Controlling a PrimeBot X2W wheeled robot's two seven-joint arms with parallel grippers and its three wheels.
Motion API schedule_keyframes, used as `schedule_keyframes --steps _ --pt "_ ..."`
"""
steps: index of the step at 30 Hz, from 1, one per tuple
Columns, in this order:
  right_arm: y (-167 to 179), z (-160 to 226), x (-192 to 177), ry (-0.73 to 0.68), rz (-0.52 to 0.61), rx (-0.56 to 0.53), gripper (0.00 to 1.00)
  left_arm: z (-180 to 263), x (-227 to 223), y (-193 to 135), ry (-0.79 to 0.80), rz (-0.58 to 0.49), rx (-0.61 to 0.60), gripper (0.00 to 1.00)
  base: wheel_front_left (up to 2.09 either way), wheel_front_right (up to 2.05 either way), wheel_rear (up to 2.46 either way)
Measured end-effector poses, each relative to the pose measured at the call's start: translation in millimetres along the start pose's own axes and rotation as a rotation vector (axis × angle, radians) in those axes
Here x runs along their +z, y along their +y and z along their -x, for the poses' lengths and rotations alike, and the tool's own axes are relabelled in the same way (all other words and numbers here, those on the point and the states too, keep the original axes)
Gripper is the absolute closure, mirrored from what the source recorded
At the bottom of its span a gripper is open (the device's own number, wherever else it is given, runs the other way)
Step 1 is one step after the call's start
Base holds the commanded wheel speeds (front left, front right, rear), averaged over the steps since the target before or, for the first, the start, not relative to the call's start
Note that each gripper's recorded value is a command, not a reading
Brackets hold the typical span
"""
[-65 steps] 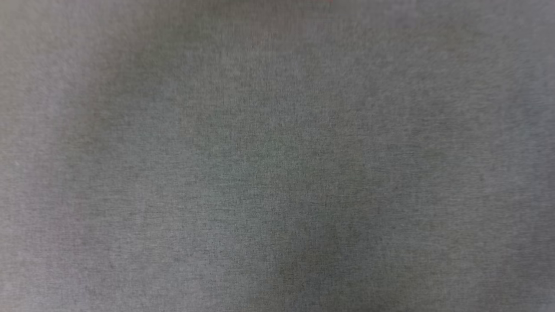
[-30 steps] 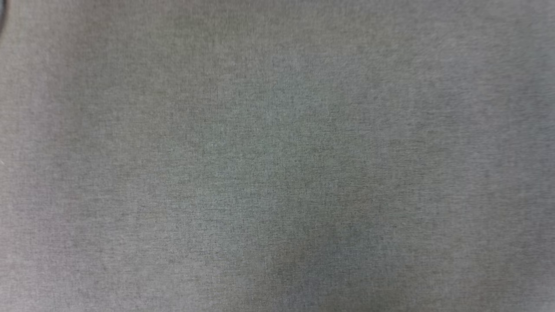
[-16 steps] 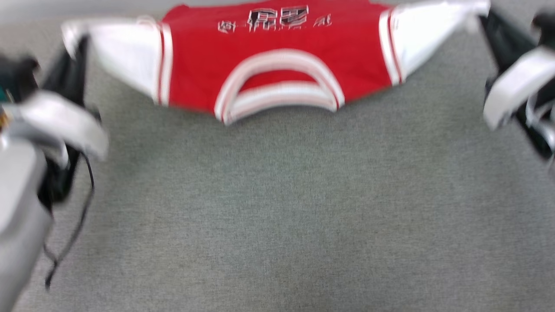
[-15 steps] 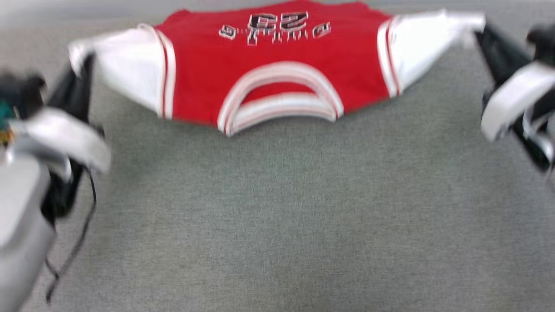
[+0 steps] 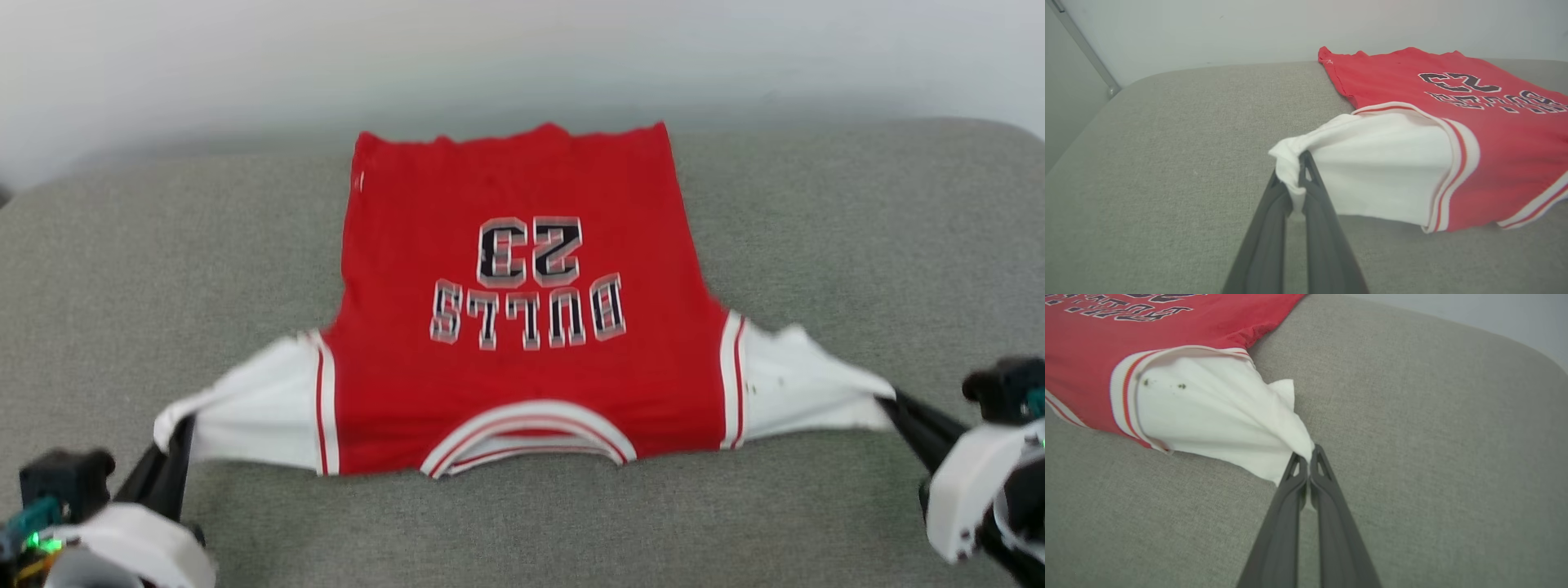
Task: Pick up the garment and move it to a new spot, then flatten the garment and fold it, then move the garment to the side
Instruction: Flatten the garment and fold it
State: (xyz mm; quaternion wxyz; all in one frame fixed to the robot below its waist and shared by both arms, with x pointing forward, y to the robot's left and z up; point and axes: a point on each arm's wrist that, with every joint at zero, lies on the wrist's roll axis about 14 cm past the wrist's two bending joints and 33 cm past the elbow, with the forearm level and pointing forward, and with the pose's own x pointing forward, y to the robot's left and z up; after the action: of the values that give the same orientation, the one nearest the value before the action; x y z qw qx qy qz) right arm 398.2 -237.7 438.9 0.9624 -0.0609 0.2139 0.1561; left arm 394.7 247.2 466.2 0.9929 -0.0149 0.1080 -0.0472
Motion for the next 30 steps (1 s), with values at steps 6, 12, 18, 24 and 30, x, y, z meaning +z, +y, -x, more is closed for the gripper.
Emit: schedule_keyframes --steps 6,12,18,24,30 --pt "17.2 46.0 -52.9 0.15 -0.07 0.015 1.0 39.6 -31.2 10.9 0.093 -0.002 0.038 1.0 0.0 0.0 0.0" --pt "37.3 84.0 -94.9 0.288 -0.132 0.025 1.0 72.8 -64.5 15.2 0.202 -0.01 0.054 1.0 0.0 0.0 0.0" --pt "48.9 104.8 -110.4 0.36 -0.156 0.021 1.0 88.0 -87.9 8.9 0.278 -0.007 0.042 1.0 0.0 0.0 0.0" --pt "47.4 95.5 -87.2 0.318 -0.105 0.008 0.0 83.9 -91.1 -8.0 0.295 -0.021 -0.016 1.0 0.0 0.0 0.0" --pt "23.0 70.9 -15.6 0.132 -0.015 -0.037 0.0 74.7 -81.4 -18.7 0.256 -0.027 -0.041 1.0 0.0 0.0 0.0"
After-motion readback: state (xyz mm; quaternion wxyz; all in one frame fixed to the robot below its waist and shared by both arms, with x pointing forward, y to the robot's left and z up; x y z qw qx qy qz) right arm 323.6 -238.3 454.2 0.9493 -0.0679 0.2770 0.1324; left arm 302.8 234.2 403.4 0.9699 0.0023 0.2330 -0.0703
